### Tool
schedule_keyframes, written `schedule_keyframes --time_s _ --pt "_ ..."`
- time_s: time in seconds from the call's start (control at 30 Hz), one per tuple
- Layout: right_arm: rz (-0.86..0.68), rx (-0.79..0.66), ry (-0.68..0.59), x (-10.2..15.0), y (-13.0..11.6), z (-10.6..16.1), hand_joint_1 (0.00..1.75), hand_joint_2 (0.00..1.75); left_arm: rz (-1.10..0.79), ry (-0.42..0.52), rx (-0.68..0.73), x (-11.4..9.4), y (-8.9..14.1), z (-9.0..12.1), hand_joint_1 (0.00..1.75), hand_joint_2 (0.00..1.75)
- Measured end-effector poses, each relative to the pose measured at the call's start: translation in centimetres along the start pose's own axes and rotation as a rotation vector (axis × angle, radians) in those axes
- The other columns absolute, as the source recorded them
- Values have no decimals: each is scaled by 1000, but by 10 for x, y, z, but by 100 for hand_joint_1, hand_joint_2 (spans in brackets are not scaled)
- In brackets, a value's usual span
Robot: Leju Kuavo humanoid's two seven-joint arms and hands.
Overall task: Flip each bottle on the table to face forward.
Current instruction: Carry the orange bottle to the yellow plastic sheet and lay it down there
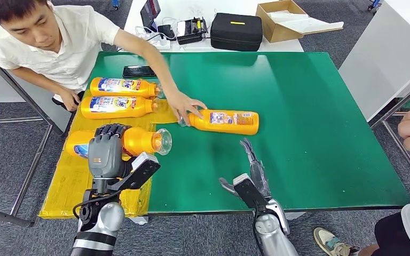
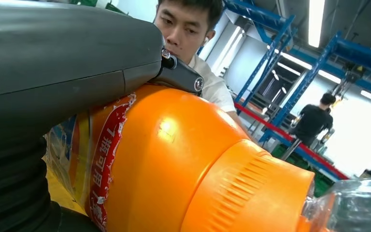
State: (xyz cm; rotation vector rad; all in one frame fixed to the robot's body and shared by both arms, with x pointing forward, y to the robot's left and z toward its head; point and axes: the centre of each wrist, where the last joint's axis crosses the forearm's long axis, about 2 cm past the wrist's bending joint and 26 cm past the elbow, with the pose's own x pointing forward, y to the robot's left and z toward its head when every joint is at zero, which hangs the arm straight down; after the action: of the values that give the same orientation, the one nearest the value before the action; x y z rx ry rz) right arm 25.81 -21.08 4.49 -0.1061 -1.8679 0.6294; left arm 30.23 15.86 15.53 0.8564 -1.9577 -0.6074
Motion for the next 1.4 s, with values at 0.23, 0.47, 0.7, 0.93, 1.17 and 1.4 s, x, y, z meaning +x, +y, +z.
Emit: schedule_keyframes --time_s 0.23,0.47,0.7,0.93,1.17,1.4 --pt "-32 7 -43 -1 2 -8 0 175 -163 53 -207 -10 -18 -4 175 175" --pt "-65 14 -52 -1 6 -14 0 175 -245 109 -367 -24 -35 -8 175 175" --pt "-100 23 -70 1 15 -24 0 175 -358 149 -513 -46 -55 -12 175 175" --pt "-99 50 -63 -1 19 -22 0 175 -365 169 -538 -54 -57 -13 175 175" --pt "-97 66 -58 -3 21 -20 0 175 -366 173 -563 -55 -58 -15 0 175" --pt "-95 75 -58 -3 23 -22 0 175 -377 162 -608 -55 -59 -21 0 175"
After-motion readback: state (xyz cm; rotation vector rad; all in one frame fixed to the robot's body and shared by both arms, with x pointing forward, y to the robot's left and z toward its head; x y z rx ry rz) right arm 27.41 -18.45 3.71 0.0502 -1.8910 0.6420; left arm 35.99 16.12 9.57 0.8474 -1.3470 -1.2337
